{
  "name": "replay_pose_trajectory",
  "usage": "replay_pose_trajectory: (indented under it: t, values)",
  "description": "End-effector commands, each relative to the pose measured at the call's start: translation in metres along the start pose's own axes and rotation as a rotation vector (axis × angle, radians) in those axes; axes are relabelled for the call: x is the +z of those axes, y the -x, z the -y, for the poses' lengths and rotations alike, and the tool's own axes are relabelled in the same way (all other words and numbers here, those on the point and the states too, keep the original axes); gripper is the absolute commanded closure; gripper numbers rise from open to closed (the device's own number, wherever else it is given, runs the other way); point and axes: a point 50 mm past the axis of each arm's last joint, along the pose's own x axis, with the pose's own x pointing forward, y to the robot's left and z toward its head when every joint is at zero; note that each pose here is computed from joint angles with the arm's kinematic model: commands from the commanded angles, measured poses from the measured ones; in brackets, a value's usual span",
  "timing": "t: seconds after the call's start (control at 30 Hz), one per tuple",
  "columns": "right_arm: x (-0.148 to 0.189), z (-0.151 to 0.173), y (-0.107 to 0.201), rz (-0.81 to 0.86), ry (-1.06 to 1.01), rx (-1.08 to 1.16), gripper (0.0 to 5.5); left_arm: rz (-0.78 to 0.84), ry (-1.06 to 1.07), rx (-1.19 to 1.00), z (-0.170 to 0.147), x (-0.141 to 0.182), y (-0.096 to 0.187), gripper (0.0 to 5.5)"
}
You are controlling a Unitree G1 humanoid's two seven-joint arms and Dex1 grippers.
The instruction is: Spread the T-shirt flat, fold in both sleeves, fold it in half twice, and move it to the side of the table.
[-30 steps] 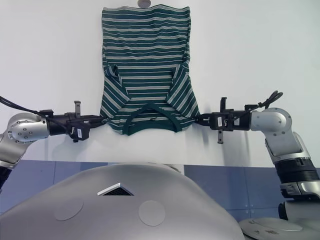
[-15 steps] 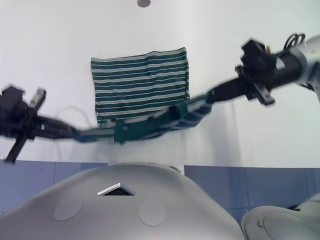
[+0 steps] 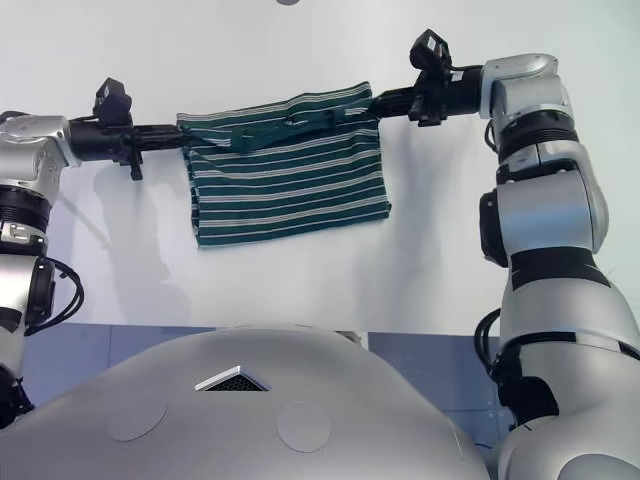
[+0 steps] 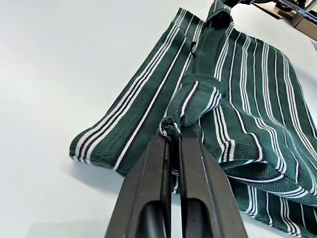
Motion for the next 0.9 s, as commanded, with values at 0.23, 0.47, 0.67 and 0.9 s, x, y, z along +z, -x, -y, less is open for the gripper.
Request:
replay_pose_trajectory:
  t: [0.23,0.47,0.67,0.9]
  values:
    - [0.008,0.006,-0.021,-0.045,0.1,-0.193,4.13,-0.044,0.113,0.222,-0.014,-0.012,-0.002,4.49]
    - [0.045,0.008,-0.023,0.287,0.195,-0.364,3.24,0.308,0.426,0.477,-0.022,0.0,0.014,3.31]
    - [0.01,-0.091,-0.072,0.223,0.486,0.22,3.24,0.667,0.305,0.689,-0.016,0.032,0.057,3.15]
    - [-0.036,-0.092,-0.049,-0.206,0.673,0.225,3.24,0.638,0.073,0.802,0.021,0.052,0.033,3.15]
